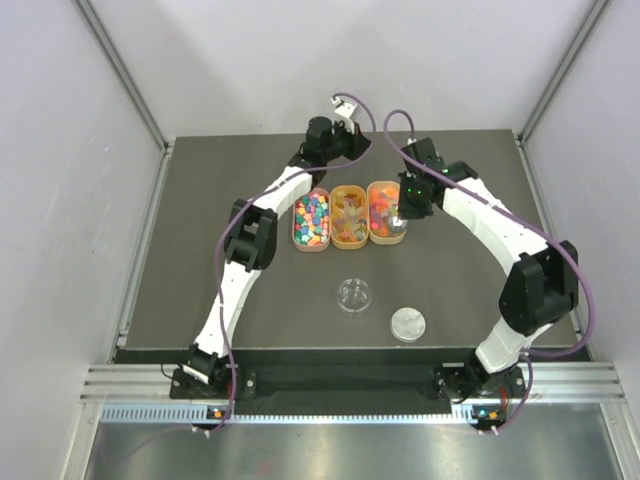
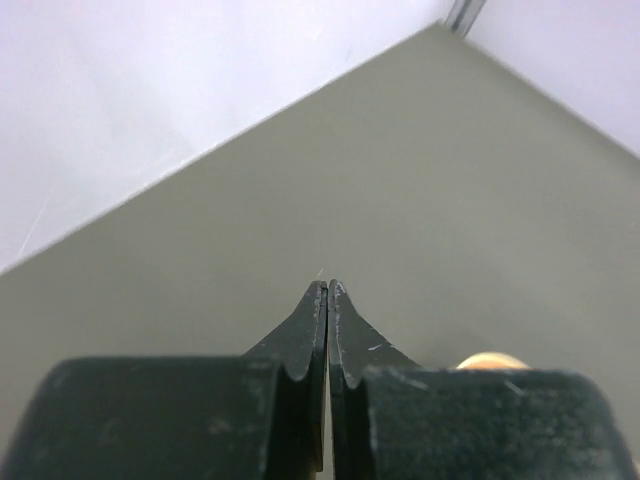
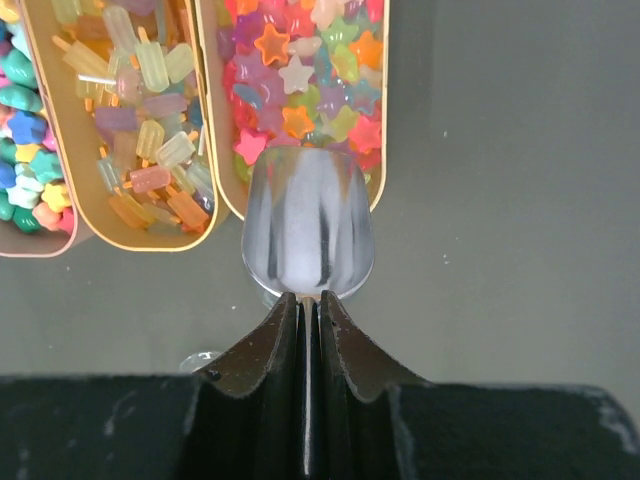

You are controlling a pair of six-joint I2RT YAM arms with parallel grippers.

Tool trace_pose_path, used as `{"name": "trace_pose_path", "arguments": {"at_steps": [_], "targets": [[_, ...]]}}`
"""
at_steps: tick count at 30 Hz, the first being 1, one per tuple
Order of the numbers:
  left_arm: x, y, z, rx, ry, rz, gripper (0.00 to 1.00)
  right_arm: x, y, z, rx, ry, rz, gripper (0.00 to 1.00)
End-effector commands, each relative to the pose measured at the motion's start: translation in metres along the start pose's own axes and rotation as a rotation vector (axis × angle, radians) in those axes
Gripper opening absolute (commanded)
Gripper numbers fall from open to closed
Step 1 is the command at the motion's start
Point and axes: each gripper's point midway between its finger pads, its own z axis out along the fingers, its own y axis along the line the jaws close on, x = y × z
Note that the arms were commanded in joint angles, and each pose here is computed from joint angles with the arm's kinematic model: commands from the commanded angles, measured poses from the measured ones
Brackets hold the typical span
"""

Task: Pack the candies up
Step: Scoop the fake candies from the storage box.

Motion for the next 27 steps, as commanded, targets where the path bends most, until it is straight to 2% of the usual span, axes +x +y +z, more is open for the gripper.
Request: {"name": "trace_pose_path", "arguments": {"at_steps": [1,16,27], "targets": [[-0.034,-0.017,0.011,0.041,-0.129,0.062,0.0,-0.004,0.017,-0.007,-0.035,-0.012,0.003,0.0],[0.002,-0.041,0.021,0.118,-0.076,-0.012,0.0,0.012,0.022,-0.012,-0.035,0.01,-0.029,0.0],[0.023,-0.054,0.021,0.16,-0.027,-0.046,0.0,0.041,0.003,0.018,0.034,0.097,-0.024,0.0]]}}
